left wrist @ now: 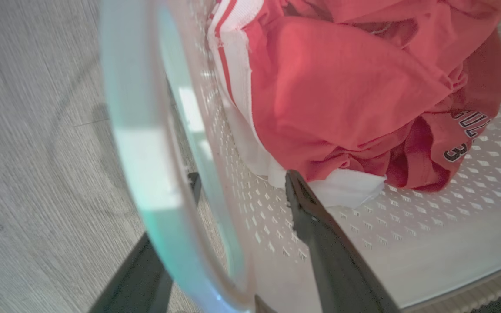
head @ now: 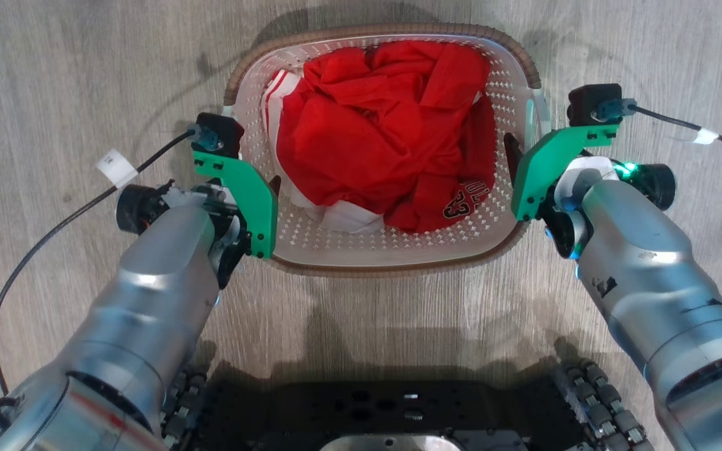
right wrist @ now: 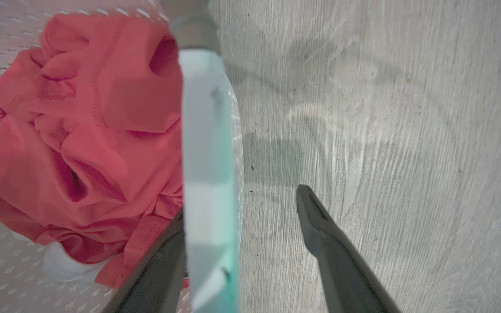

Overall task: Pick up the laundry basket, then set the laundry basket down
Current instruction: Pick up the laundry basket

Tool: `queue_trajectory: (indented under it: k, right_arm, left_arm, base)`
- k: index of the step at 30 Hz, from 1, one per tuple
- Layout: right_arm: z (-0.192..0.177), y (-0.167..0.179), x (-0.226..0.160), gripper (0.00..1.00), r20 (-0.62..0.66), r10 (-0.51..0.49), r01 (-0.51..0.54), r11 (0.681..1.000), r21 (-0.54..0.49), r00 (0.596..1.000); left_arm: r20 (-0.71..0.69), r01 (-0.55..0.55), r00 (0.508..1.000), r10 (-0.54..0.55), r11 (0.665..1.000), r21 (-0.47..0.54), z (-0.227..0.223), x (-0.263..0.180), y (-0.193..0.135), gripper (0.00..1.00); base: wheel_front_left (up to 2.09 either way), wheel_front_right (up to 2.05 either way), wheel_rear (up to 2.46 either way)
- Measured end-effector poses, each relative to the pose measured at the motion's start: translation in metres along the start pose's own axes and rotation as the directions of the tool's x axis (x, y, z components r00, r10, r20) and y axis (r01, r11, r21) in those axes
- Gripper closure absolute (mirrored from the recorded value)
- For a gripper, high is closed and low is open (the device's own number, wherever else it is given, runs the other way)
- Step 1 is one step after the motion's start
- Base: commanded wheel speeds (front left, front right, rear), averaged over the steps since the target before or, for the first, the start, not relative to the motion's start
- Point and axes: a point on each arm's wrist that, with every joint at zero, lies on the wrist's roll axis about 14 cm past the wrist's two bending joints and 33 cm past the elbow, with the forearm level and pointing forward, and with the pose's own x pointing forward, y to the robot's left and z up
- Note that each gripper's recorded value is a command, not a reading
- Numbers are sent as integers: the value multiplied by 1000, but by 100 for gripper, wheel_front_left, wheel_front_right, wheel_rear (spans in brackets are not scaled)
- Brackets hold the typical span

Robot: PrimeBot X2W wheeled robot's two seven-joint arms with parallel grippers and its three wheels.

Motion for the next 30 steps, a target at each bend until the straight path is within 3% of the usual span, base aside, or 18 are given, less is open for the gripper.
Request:
queue_trajectory:
  k: [15, 16, 17, 18, 19, 30]
  right_arm:
    - [-9, 2, 7, 0, -30, 11, -11, 1000, -15, 999]
    - [-10, 2, 7, 0, -34, 10, -11, 1000, -18, 999]
    - [-11, 2, 7, 27, -37, 10, -11, 1000, -17, 999]
    - [-11, 2, 7, 63, -39, 11, -12, 1000, -15, 999]
    - [-12, 3, 7, 100, -40, 14, -14, 1000, -14, 999]
    - [-13, 0, 8, 100, -54, 11, -10, 1000, 8, 998]
  left_arm:
    - [-34, 28, 999, -28, 1000, -12, -8, 5, -9, 0]
    - [-32, 29, 999, -30, 999, -26, -8, 6, -9, 27]
    - [-30, 28, 999, -29, 999, -37, -7, 6, -9, 74]
    - [-30, 25, 999, -26, 999, -41, -7, 5, -9, 100]
    - [-31, 25, 999, -26, 999, -43, -8, 5, -9, 100]
    - [-37, 29, 999, -31, 998, -47, -10, 6, -8, 100]
  base:
    - [0, 0, 0]
    - [0, 0, 0]
    - [0, 0, 0]
    - [0, 0, 0]
    - [0, 0, 0]
    - [0, 0, 0]
